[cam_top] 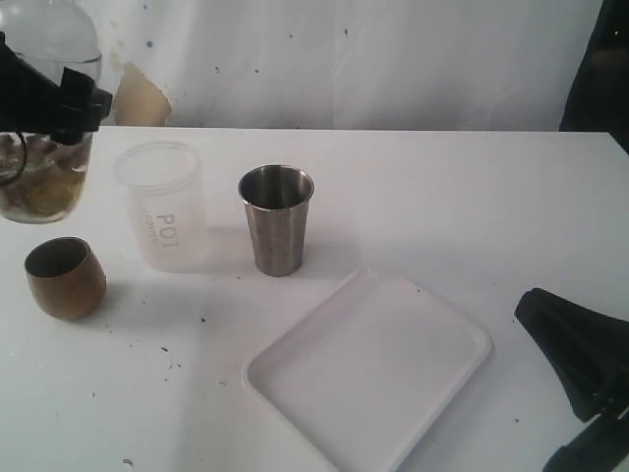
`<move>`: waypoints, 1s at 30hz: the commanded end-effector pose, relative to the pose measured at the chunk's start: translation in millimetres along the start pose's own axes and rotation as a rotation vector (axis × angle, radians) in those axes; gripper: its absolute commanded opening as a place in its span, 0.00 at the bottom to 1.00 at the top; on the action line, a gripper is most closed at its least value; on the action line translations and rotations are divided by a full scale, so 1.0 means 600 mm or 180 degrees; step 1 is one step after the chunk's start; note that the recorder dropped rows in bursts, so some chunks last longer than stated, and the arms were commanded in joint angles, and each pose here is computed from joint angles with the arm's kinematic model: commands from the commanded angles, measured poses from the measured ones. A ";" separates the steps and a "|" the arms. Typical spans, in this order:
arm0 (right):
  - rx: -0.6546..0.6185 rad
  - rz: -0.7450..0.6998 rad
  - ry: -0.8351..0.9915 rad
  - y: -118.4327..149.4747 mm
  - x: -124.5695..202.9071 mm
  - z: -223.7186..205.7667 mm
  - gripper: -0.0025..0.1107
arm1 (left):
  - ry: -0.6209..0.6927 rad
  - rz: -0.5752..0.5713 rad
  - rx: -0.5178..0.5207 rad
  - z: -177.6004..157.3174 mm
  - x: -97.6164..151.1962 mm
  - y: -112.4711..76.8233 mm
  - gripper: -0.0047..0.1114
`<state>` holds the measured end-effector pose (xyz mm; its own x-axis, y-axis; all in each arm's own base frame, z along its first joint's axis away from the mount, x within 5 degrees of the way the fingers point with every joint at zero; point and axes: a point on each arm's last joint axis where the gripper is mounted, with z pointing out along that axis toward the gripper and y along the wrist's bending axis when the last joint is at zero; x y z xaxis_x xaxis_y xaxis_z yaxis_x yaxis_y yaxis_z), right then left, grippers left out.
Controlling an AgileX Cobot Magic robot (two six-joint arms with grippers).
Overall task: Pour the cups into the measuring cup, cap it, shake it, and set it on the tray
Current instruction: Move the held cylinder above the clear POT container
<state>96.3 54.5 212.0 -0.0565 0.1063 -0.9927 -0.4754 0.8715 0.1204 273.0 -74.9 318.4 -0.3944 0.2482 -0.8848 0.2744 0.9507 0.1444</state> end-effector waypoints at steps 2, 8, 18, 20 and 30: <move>0.0011 -0.0041 0.0017 -0.001 0.003 -0.002 0.02 | 0.0162 0.0811 -0.0350 0.003 -0.031 0.022 0.04; 0.0015 -0.0035 0.0016 -0.001 0.003 -0.002 0.02 | 0.0568 0.1886 -0.0630 0.054 -0.005 0.034 0.04; 0.0013 -0.0038 0.0007 -0.001 0.003 -0.002 0.02 | 0.0790 0.2954 -0.0733 0.109 0.018 0.037 0.04; 0.0013 -0.0038 0.0007 -0.001 0.003 -0.002 0.02 | 0.0895 0.3180 -0.0787 0.120 0.026 0.040 0.04; 0.0013 -0.0038 0.0007 -0.001 0.003 -0.002 0.02 | 0.1208 0.3784 -0.0949 0.154 0.049 0.048 0.04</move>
<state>96.3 54.5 212.0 -0.0565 0.1063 -0.9927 -0.4754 0.8715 0.1204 347.3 -59.1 245.5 -0.2913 0.9564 -0.0211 0.4751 0.1638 0.8645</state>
